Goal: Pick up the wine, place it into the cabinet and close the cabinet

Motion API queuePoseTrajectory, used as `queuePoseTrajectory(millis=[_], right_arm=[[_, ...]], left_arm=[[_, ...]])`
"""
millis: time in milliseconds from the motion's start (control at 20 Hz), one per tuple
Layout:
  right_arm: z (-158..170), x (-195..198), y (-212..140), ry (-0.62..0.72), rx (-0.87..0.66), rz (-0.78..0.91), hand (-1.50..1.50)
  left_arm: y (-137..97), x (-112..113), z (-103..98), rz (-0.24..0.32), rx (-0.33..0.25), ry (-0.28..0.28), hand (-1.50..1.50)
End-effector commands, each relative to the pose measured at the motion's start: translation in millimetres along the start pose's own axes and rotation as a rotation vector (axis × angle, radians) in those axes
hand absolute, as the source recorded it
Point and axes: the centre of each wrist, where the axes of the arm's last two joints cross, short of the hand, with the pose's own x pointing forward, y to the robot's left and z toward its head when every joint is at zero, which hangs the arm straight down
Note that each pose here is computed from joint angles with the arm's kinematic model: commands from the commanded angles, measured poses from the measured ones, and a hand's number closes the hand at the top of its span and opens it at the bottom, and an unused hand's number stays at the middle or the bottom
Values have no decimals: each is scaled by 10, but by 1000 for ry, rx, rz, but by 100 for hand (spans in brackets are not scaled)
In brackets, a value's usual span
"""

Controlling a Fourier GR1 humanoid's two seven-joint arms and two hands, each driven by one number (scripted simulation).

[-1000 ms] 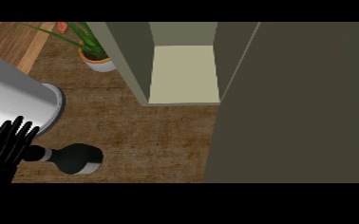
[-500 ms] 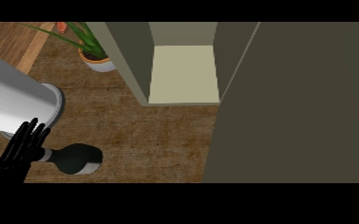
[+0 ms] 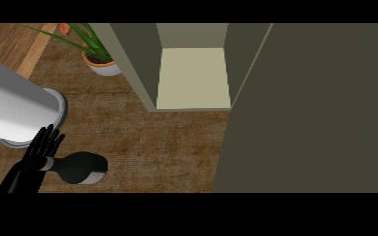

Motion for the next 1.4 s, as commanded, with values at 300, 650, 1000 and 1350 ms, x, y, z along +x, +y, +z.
queuePoseTrajectory(millis=[300,650,1000,1350], right_arm=[[254,351,-88,-91,-33,22,-150],[233,287,-87,-114,-33,27,-150],[314,288,-44,-101,-38,12,-150],[245,243,-66,-105,-47,46,-150]], left_arm=[[-76,-361,-90,134,-93,67,-150],[-300,-510,-246,134,-126,64,-150],[-133,-491,-240,166,-94,1,-150],[-136,-509,-240,195,-101,-17,150]])
